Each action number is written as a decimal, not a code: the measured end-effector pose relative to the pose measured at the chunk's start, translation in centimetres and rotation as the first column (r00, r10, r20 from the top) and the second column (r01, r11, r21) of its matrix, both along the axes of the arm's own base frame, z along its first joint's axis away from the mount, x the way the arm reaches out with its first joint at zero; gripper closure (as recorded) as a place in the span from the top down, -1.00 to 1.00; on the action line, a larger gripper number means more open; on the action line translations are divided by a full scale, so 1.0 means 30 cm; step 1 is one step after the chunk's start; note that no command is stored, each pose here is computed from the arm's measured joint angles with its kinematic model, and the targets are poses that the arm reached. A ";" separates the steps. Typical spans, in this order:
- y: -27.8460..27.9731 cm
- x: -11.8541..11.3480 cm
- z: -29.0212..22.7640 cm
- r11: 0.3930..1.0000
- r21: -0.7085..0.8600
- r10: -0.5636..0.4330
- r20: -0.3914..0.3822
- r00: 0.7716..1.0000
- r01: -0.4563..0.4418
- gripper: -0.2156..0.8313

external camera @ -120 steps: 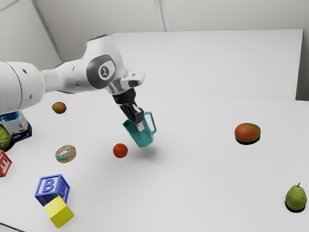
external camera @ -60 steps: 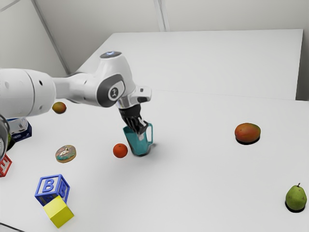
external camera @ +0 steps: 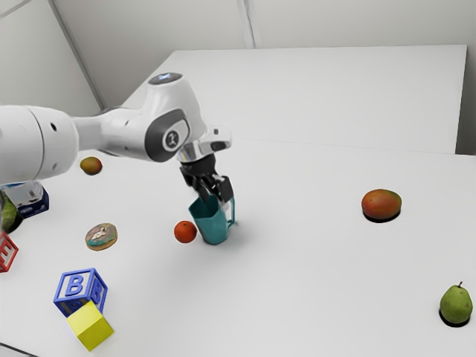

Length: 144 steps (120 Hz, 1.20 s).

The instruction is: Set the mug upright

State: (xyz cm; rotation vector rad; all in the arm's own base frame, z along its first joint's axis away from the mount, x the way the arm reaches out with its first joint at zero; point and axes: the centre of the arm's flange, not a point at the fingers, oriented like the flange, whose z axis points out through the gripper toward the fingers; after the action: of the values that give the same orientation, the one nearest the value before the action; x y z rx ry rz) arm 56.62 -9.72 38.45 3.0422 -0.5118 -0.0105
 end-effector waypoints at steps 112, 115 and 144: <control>0.227 0.124 0.661 0.990 0.001 0.140 0.034 0.990 -0.140 0.58; 0.227 0.122 0.660 0.990 0.001 0.139 0.031 0.990 -0.139 0.58; 0.229 0.112 0.659 0.991 0.003 0.135 0.016 0.991 -0.135 0.59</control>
State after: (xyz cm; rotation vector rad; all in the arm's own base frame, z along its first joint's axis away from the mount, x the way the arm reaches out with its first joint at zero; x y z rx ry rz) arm 59.97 -2.84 58.22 3.0763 -0.3062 0.0188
